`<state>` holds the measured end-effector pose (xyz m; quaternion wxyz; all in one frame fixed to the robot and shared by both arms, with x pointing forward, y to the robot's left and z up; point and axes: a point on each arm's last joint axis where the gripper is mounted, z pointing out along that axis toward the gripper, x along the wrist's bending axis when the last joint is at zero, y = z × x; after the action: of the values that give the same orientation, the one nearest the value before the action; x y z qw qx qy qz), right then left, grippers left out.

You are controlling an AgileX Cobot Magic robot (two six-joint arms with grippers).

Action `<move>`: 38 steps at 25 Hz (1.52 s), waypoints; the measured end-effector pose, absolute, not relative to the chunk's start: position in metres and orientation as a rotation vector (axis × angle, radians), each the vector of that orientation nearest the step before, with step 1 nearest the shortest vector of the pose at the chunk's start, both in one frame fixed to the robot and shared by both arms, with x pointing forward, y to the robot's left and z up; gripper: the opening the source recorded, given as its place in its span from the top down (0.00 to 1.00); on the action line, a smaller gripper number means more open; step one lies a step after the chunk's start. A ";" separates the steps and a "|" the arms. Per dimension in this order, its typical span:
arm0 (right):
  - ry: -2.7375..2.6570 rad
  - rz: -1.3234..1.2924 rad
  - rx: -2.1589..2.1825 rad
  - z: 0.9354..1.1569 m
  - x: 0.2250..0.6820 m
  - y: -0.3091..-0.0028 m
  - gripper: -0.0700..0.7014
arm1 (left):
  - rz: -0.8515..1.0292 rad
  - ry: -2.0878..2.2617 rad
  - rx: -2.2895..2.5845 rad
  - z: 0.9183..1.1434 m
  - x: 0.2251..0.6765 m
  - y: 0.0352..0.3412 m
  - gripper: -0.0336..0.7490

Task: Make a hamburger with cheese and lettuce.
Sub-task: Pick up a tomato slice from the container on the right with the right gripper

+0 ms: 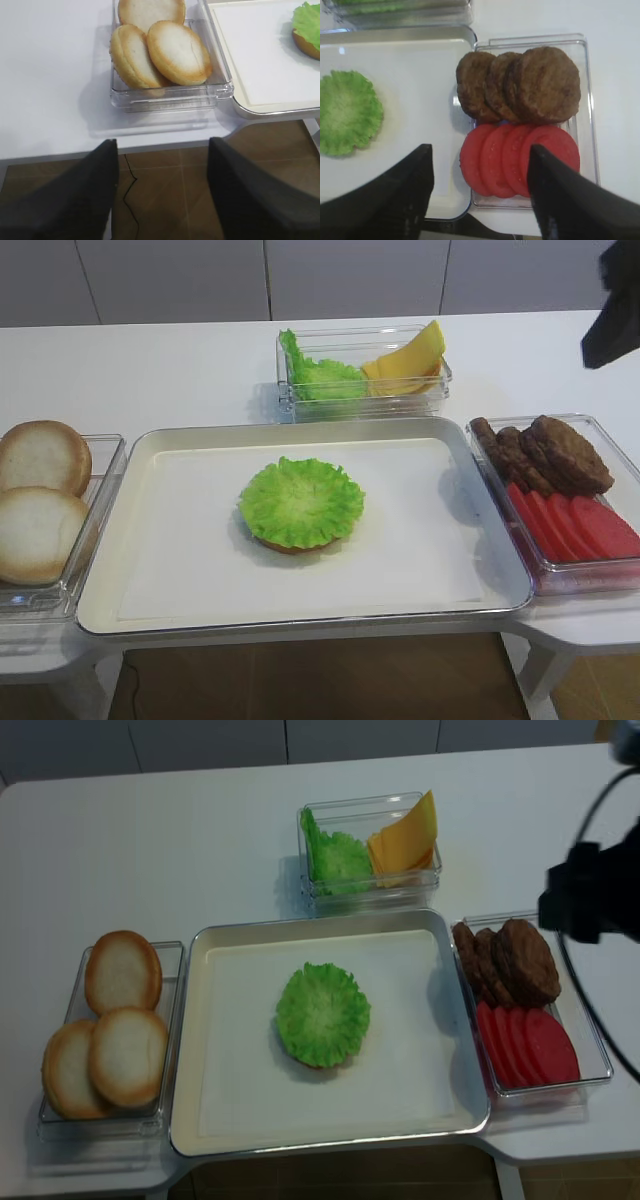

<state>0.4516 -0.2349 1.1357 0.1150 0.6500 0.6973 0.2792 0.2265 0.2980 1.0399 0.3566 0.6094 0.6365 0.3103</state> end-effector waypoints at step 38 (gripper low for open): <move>2.359 -0.035 1.771 1.017 0.511 -0.147 0.53 | 0.801 1.644 1.574 1.040 0.226 0.298 0.42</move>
<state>0.5112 -0.1469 1.0173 0.0956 0.5976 0.7960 -0.0118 0.2265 0.2980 1.0399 0.3566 0.6094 0.6365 0.3103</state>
